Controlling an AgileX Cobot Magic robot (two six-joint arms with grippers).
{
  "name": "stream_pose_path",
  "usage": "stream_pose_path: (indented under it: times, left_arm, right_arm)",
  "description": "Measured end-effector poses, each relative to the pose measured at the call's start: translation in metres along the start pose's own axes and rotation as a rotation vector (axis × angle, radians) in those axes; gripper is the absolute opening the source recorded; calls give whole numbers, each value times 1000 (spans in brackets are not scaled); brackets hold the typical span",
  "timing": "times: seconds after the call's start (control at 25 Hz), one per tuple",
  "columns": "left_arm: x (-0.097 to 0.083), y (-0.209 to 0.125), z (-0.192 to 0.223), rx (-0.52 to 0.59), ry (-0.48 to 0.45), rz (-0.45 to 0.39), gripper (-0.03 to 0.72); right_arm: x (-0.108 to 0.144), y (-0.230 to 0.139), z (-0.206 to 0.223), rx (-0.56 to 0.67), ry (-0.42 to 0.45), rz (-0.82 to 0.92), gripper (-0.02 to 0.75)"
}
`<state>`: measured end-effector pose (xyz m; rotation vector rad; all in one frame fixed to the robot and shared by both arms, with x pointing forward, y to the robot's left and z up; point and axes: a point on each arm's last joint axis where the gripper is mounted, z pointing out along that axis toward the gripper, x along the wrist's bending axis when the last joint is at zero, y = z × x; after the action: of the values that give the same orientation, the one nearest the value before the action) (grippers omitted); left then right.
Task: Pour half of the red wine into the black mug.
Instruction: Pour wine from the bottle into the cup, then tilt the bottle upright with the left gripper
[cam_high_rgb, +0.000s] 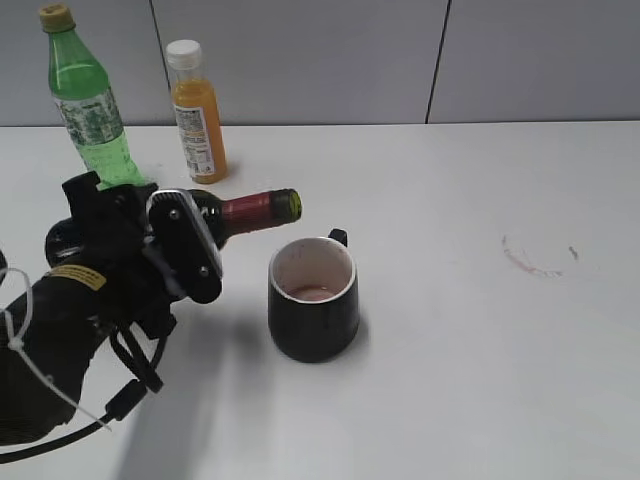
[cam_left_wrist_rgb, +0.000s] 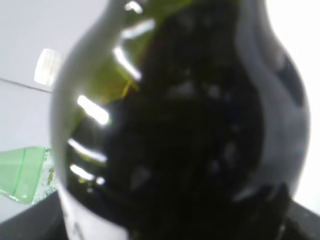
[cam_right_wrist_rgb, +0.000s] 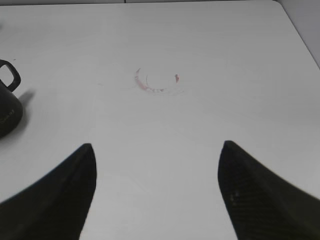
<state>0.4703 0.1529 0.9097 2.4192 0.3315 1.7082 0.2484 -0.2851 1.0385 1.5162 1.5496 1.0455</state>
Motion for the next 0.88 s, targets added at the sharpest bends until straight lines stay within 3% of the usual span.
stream_pose_path:
  times: [0.2,0.88]
  left_arm:
    - [3,4,3,3,18,19,545]
    - [6,2,3,40,42,269,545]
  right_arm:
    - [0,0,0,0,0,0,573]
    - [0,0,0,0,0,0,573]
